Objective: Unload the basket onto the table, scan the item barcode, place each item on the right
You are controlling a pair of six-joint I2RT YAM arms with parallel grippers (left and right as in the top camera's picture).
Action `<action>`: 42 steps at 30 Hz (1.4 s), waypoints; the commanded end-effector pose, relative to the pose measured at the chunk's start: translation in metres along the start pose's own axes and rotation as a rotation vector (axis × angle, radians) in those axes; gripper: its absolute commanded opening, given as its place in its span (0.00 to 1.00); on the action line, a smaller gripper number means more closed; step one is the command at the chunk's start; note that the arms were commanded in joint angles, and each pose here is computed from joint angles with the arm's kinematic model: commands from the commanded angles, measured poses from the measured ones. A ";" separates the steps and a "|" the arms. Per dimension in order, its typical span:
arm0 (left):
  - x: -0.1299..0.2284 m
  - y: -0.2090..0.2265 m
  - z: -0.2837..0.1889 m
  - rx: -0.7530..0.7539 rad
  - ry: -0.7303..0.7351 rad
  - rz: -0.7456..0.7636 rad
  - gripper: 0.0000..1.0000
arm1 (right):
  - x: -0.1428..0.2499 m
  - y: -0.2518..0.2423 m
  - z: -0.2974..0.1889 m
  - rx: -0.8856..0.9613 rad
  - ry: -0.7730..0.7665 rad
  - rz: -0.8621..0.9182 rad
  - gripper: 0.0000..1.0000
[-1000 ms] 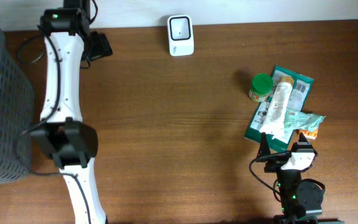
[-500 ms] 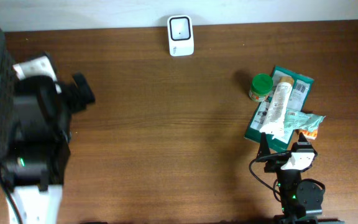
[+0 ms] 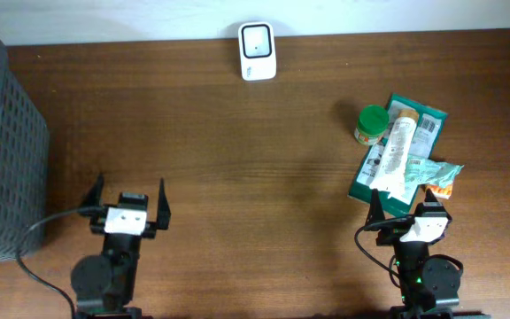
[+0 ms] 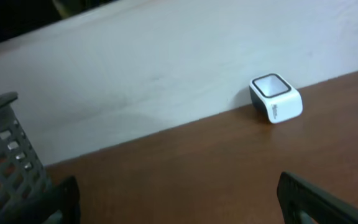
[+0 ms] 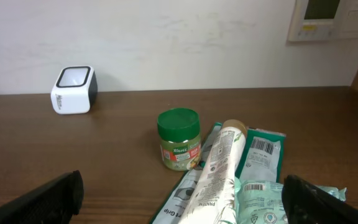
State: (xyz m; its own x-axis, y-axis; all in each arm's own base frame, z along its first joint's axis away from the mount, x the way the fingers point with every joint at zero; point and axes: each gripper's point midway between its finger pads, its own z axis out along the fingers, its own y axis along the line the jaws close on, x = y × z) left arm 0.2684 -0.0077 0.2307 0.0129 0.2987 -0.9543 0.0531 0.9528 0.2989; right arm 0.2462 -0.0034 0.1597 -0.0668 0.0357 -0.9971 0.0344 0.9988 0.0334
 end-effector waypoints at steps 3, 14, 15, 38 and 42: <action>0.030 -0.012 -0.009 0.010 -0.009 0.054 0.99 | 0.003 0.001 0.000 -0.004 0.006 -0.004 0.98; 0.068 -0.025 -0.022 0.031 0.058 0.048 0.99 | 0.003 0.001 0.000 -0.004 0.006 -0.004 0.98; 0.068 -0.025 -0.022 0.032 0.060 0.048 0.99 | 0.003 0.001 0.000 -0.004 0.006 -0.004 0.98; 0.069 -0.024 -0.022 0.030 0.063 0.047 0.99 | 0.003 0.001 0.000 -0.004 0.006 -0.004 0.98; 0.069 -0.024 -0.022 0.030 0.063 0.047 0.99 | 0.003 0.001 0.000 -0.004 0.006 -0.004 0.98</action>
State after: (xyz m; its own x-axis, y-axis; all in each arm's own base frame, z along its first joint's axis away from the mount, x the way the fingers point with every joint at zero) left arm 0.2462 -0.0088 0.1590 -0.0470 0.3372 -0.9403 0.0791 0.9396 0.3330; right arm 0.2462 -0.0034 0.1596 -0.0672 0.0353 -0.9971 0.0340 0.9989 0.0330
